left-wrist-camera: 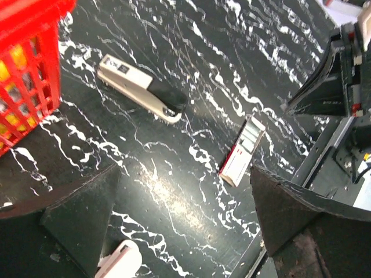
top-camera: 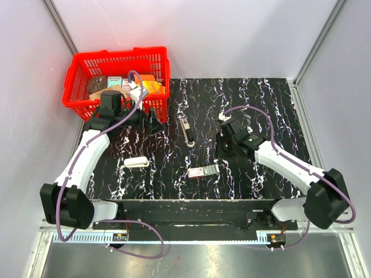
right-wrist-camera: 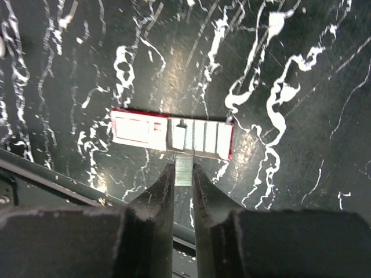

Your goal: Unload the staples from the stapler

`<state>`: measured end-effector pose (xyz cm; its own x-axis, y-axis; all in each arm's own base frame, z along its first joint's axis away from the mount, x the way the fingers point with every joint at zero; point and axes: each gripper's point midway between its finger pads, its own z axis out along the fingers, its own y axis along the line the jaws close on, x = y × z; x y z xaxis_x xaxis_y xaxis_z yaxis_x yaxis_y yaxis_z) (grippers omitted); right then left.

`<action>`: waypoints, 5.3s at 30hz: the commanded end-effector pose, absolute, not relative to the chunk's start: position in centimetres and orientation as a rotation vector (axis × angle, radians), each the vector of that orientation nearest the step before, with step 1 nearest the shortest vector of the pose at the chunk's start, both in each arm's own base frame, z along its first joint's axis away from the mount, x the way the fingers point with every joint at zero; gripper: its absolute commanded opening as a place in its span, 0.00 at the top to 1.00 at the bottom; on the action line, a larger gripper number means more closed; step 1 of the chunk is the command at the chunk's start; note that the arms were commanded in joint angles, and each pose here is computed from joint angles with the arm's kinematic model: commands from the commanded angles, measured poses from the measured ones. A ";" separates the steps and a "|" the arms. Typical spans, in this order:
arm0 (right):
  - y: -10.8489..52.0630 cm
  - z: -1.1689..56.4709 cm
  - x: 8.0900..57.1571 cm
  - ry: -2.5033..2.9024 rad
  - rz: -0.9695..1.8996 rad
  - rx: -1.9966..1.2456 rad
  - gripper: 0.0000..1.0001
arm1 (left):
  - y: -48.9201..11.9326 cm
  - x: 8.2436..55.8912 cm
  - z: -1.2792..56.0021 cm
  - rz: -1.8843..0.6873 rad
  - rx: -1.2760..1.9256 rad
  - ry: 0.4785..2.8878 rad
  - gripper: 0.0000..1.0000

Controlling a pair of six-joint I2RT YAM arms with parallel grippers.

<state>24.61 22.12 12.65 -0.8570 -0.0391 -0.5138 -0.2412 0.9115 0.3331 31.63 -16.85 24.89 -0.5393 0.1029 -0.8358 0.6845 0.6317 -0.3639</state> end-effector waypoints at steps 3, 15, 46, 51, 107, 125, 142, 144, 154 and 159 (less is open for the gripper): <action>20.7 9.7 23.9 2.601 0.399 -0.226 1.00 | -17.5 30.2 21.9 -0.796 0.756 2.016 0.01; 23.1 7.1 22.4 2.616 0.295 -0.307 1.00 | -18.6 29.0 20.0 -0.780 0.825 2.028 0.01; 23.2 4.1 22.5 2.626 0.181 -0.293 1.00 | -19.3 28.5 19.9 -0.804 0.858 2.017 0.01; 23.3 4.1 22.6 2.627 0.172 -0.299 1.00 | -19.3 28.3 20.0 -0.803 0.861 2.014 0.01; 24.0 6.9 22.4 2.553 0.254 -0.360 0.72 | -19.7 28.1 19.5 -0.725 0.908 2.003 0.01; 22.8 4.4 18.8 2.706 0.264 -0.491 1.00 | -19.9 28.1 19.7 -0.727 0.917 1.995 0.01; 22.9 3.0 19.9 2.738 0.152 -0.553 1.00 | -19.7 28.0 19.9 -0.722 0.916 1.986 0.01; 22.9 2.9 20.2 2.734 0.134 -0.561 1.00 | -19.8 27.8 19.9 -0.725 0.917 1.985 0.01; 23.2 3.2 21.3 2.709 0.126 -0.580 1.00 | -19.8 27.7 19.9 -0.726 0.921 1.981 0.01; 23.2 3.3 21.8 2.701 0.127 -0.586 1.00 | -19.8 27.7 20.0 -0.727 0.922 1.977 0.01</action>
<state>20.17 22.77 2.29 -0.8612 -0.3817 -0.3355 -0.4126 0.9106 0.0229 27.41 -19.61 18.78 -0.4585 0.3439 -0.8195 0.7919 0.5765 -0.2011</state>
